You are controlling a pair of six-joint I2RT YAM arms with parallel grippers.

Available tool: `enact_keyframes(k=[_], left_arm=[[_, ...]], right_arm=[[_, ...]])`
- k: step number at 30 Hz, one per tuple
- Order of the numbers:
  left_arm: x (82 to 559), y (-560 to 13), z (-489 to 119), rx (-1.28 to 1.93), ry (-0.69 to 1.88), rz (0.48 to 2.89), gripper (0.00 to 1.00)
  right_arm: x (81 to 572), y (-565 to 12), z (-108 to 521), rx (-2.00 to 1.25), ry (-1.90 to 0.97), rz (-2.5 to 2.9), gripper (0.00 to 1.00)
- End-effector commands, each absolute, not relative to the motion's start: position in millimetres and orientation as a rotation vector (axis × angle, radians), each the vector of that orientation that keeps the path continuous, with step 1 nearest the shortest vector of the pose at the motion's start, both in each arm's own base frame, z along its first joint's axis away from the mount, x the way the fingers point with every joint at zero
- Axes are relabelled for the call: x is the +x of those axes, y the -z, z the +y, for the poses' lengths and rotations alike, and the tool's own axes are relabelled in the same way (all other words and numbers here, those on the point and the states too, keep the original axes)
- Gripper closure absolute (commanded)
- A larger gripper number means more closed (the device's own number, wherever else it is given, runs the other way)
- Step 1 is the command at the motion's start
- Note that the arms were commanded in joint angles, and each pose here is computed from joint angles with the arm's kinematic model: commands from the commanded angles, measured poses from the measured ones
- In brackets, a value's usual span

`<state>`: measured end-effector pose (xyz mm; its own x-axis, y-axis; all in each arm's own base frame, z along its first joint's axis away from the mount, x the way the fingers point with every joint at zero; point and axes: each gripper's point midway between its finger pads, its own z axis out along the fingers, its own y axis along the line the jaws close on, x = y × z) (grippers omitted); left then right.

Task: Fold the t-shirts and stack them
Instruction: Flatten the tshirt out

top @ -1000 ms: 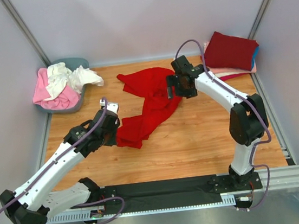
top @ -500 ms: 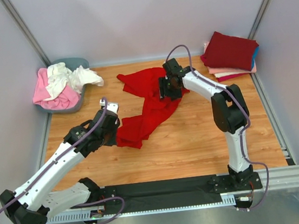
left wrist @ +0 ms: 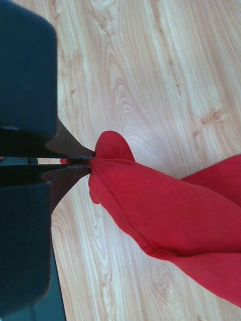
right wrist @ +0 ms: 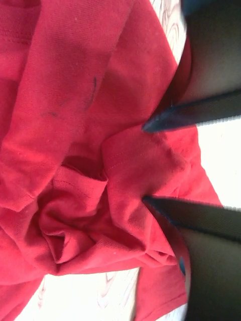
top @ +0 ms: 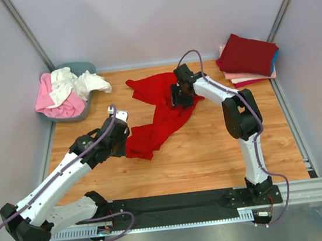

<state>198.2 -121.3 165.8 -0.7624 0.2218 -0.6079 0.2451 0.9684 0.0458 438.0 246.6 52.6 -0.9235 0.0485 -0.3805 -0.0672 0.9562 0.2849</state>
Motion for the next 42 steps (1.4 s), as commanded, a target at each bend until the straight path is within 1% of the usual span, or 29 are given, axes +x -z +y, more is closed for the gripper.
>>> enact_keyframes(k=[1, 3, 4, 6, 7, 9, 10, 17, 18, 20, 21, 23, 24, 26, 27, 28, 29, 30, 31, 32, 33, 34, 35, 36, 37, 39, 41, 42], left_arm=[[201.9, -167.6, -119.8, 0.327, 0.037, 2.454, 1.00], [202.0, -167.2, -119.6, 0.325, 0.038, 2.456, 1.00], [202.4, -167.2, -119.6, 0.324, 0.041, 2.457, 1.00], [202.6, -166.9, -119.4, 0.323, 0.039, 2.458, 1.00], [202.6, -166.4, -119.0, 0.320, 0.038, 2.460, 1.00], [202.7, -166.0, -119.0, 0.317, 0.039, 2.462, 1.00], [202.8, -166.1, -119.5, 0.320, 0.040, 2.460, 1.00], [204.0, -166.3, -117.0, 0.313, 0.019, 2.462, 1.00], [204.4, -166.6, -117.0, 0.312, 0.018, 2.461, 1.00], [205.7, -170.0, -117.7, 0.308, 0.026, 2.448, 1.00], [206.8, -172.6, -117.6, 0.305, 0.026, 2.438, 1.00], [209.3, -182.4, -118.5, 0.290, 0.036, 2.419, 1.00], [209.8, -186.7, -119.2, 0.282, 0.042, 2.415, 1.00], [211.1, -211.0, -123.4, 0.278, 0.084, 2.384, 1.00], [211.6, -221.6, -124.3, 0.282, 0.098, 2.370, 1.00], [214.5, -249.6, -127.5, 0.267, 0.141, 2.314, 1.00], [211.5, -261.7, -125.4, 0.271, 0.150, 2.302, 1.00], [210.0, -275.6, -127.6, 0.284, 0.183, 2.279, 1.00], [210.0, -306.3, -128.5, 0.291, 0.226, 2.210, 1.00], [206.4, -318.6, -127.3, 0.299, 0.242, 2.193, 1.00], [202.6, -348.8, -129.8, 0.304, 0.305, 2.126, 1.00], [199.3, -361.0, -129.7, 0.334, 0.323, 2.099, 1.00], [196.4, -374.4, -131.4, 0.353, 0.353, 2.065, 1.00], [190.7, -388.0, -137.4, 0.390, 0.410, 2.032, 1.00], [186.6, -413.6, -137.7, 0.418, 0.444, 1.960, 1.00], [175.4, -449.3, -140.9, 0.462, 0.519, 1.852, 1.00], [166.5, -474.4, -142.9, 0.526, 0.557, 1.753, 1.00], [153.1, -494.5, -146.3, 0.572, 0.621, 1.673, 1.00]], right_arm=[[444.9, -53.6, 244.9, 0.001, -0.410, 2.697, 0.47], [441.8, -50.9, 244.4, 0.004, -0.414, 2.704, 0.56], [442.5, -53.5, 244.5, 0.004, -0.416, 2.696, 0.65], [443.5, -56.9, 242.9, 0.006, -0.411, 2.687, 0.74], [442.8, -57.8, 242.8, 0.005, -0.413, 2.687, 0.82], [443.1, -60.4, 241.5, 0.006, -0.409, 2.685, 0.91], [442.6, -64.4, 241.2, 0.004, -0.411, 2.679, 0.99], [439.4, -101.3, 240.0, -0.002, -0.452, 2.619, 1.00], [439.5, -122.2, 239.1, 0.001, -0.470, 2.574, 1.00], [434.8, -141.3, 234.9, 0.005, -0.479, 2.536, 1.00], [431.9, -167.4, 228.3, 0.017, -0.475, 2.483, 1.00], [425.9, -191.7, 214.9, 0.041, -0.450, 2.441, 1.00], [417.6, -218.7, 204.7, 0.055, -0.446, 2.390, 1.00], [406.7, -242.6, 189.1, 0.085, -0.436, 2.343, 1.00], [394.6, -272.0, 174.8, 0.108, -0.420, 2.276, 1.00], [386.8, -287.4, 166.9, 0.116, -0.419, 2.239, 1.00], [379.3, -301.5, 157.3, 0.129, -0.415, 2.202, 1.00], [360.8, -330.6, 141.5, 0.151, -0.402, 2.123, 1.00], [350.7, -344.7, 131.1, 0.169, -0.387, 2.084, 1.00], [327.5, -372.2, 117.0, 0.183, -0.385, 2.007, 1.00], [316.0, -389.1, 103.9, 0.207, -0.356, 1.954, 1.00], [303.3, -401.9, 94.9, 0.217, -0.348, 1.915, 1.00], [278.2, -424.1, 82.3, 0.229, -0.359, 1.841, 1.00], [263.9, -439.9, 76.7, 0.227, -0.375, 1.791, 1.00], [250.8, -451.2, 72.4, 0.223, -0.390, 1.752, 1.00], [211.7, -483.7, 70.6, 0.166, -0.481, 1.648, 1.00], [179.2, -505.4, 71.6, 0.111, -0.561, 1.571, 1.00], [164.9, -519.3, 70.5, 0.089, -0.589, 1.523, 1.00]])
